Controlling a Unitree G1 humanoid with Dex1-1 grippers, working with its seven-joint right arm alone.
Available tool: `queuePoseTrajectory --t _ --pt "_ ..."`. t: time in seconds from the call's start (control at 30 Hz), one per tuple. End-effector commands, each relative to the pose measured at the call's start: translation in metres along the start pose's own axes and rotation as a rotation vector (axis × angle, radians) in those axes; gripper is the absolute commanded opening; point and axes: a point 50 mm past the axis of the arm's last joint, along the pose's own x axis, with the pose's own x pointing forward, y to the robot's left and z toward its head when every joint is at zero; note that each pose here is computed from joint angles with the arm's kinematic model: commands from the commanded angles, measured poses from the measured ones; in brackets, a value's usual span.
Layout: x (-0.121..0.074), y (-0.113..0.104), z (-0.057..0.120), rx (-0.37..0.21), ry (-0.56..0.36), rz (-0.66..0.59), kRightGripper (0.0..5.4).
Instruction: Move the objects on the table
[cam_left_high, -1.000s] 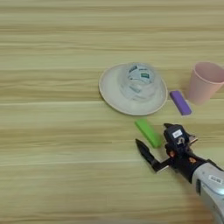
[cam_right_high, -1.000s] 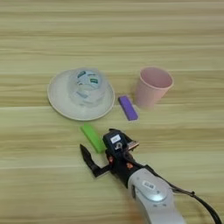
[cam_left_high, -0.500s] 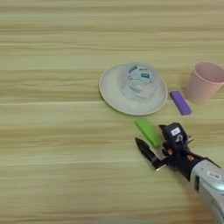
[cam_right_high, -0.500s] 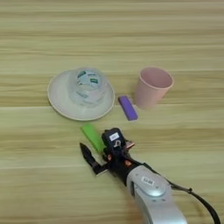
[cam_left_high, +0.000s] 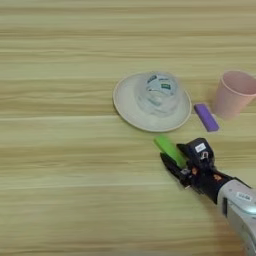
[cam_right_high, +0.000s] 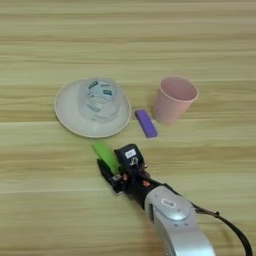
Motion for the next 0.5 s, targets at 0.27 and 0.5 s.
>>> queuePoseTrajectory --t 0.27,0.5 --pt "0.000 -0.004 0.006 -0.033 -0.019 -0.014 1.50" --pt "0.003 0.004 0.013 -0.049 -0.055 0.025 1.39"
